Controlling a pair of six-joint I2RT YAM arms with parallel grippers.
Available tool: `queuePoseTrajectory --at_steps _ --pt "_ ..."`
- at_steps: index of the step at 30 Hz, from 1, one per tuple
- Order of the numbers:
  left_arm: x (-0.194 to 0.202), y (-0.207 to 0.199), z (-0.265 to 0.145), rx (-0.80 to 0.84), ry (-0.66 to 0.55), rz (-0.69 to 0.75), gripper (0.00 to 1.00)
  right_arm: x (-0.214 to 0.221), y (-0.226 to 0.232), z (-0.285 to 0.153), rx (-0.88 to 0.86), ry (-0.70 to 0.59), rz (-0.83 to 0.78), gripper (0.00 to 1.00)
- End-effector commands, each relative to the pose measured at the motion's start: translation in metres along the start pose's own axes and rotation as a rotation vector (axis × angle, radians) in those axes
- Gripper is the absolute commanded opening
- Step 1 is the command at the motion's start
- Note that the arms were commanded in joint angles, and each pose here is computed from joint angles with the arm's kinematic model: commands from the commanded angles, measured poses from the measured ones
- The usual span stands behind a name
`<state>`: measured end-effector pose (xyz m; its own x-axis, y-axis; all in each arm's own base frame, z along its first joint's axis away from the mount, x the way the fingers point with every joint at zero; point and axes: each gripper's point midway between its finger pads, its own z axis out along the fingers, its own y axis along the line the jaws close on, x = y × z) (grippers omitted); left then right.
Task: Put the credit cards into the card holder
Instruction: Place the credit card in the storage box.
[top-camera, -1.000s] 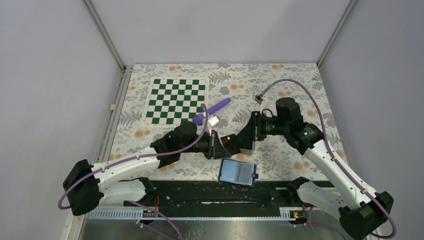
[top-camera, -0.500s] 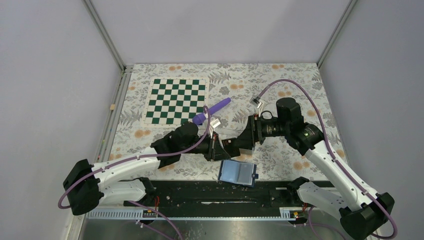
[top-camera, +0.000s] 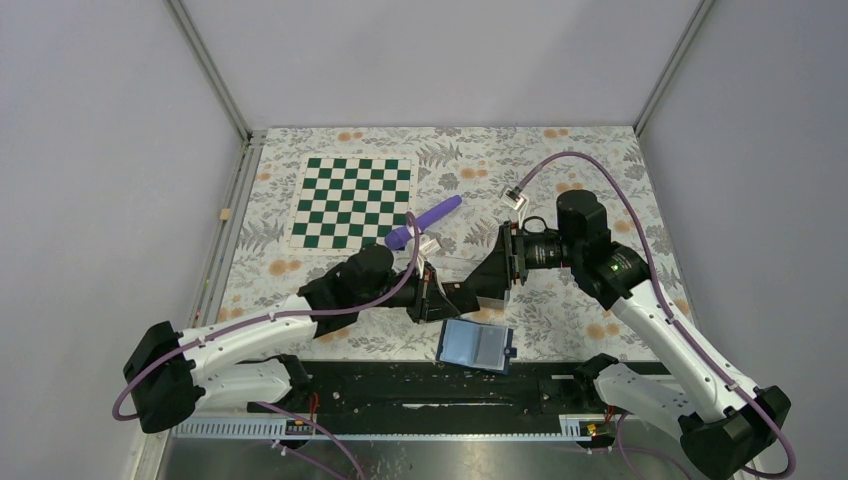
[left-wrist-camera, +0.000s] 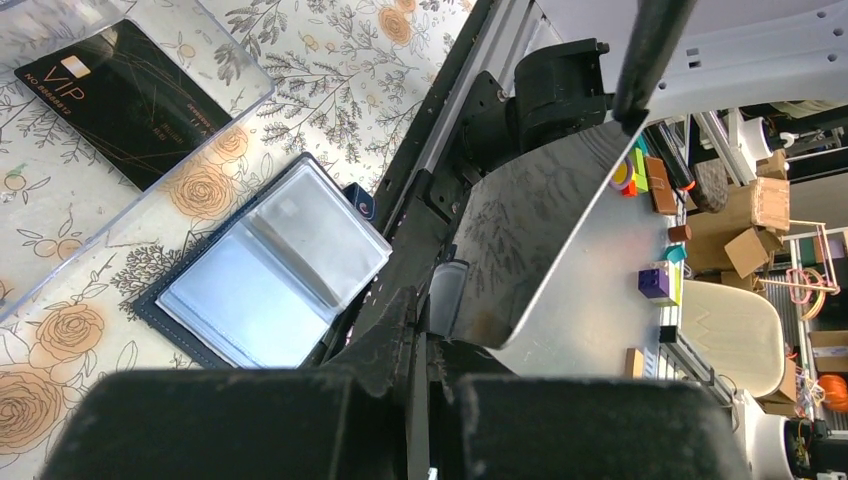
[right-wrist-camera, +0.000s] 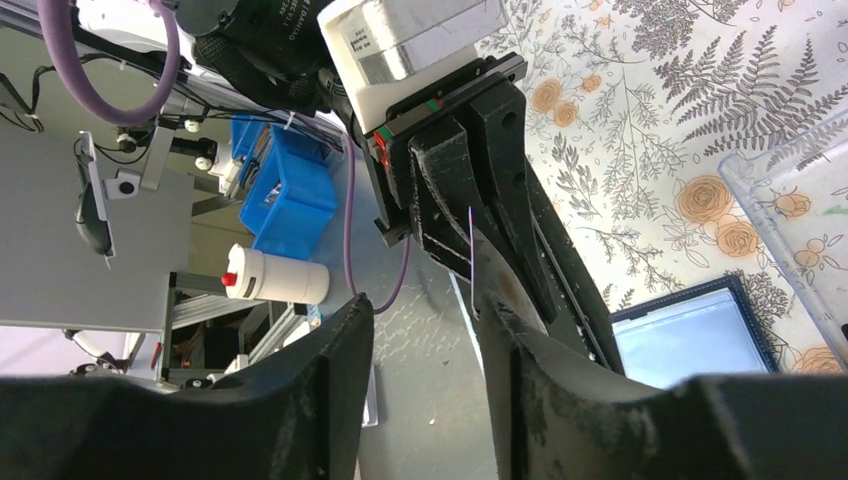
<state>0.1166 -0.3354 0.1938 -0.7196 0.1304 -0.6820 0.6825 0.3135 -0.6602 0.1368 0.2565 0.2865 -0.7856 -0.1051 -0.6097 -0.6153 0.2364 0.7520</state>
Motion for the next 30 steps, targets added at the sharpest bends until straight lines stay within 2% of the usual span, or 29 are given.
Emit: queuePoseTrajectory --at_steps 1,8,11,16,18,23,30 --pt "-0.021 -0.005 -0.002 -0.008 -0.076 0.059 0.00 -0.003 0.039 -0.005 -0.137 0.027 -0.048 0.44" --pt "-0.024 -0.007 -0.009 -0.013 -0.110 0.142 0.00 -0.004 0.037 -0.006 -0.108 0.011 -0.053 0.29" --pt "-0.026 -0.008 -0.014 -0.012 -0.128 0.172 0.00 -0.005 0.026 -0.007 -0.031 -0.013 -0.045 0.28" --pt "-0.026 -0.013 -0.019 0.002 -0.139 0.200 0.00 -0.011 -0.008 -0.008 0.172 -0.047 0.010 0.35" --pt "-0.025 -0.013 -0.020 0.004 -0.141 0.206 0.00 -0.016 -0.013 -0.007 0.203 -0.063 0.024 0.42" --pt "-0.021 -0.016 -0.019 0.016 -0.131 0.231 0.00 -0.027 -0.002 -0.004 0.148 -0.078 0.011 0.54" --pt "-0.020 -0.020 -0.017 0.029 -0.121 0.257 0.00 -0.027 0.007 0.004 0.065 -0.036 0.027 0.52"
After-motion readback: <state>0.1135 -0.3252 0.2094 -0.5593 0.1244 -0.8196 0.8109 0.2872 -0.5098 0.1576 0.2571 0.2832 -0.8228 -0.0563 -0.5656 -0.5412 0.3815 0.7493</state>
